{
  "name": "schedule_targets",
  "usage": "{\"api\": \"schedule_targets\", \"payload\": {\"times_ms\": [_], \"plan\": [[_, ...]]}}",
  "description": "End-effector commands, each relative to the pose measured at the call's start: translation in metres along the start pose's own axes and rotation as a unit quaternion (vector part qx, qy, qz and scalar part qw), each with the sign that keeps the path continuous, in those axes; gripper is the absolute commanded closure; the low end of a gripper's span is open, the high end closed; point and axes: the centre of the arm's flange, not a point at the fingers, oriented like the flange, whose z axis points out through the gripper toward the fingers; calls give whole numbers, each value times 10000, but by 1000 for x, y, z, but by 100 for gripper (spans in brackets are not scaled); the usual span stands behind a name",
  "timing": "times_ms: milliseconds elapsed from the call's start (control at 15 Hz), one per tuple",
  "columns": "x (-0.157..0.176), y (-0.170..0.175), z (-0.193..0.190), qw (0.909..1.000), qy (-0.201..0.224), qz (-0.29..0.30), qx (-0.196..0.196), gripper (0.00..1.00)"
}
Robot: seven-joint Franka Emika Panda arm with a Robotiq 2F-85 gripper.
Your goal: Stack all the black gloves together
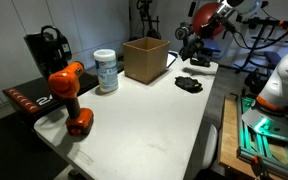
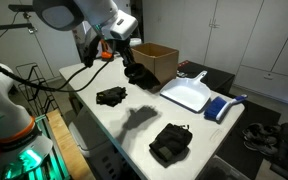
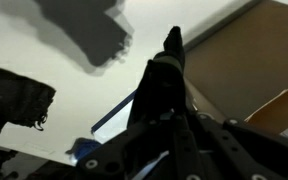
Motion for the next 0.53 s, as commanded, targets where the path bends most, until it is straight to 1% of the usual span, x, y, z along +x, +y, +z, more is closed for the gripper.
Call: {"api": "schedule_targets", "payload": {"times_ms": [0, 67, 267, 467], "plan": [[28, 61, -31, 9971, 182, 741, -55, 99], [33, 78, -38, 9962, 235, 843, -7, 99], [45, 126, -43, 9945, 115, 1037, 114, 99], [55, 157, -36, 9923, -85, 1209, 241, 99]]}}
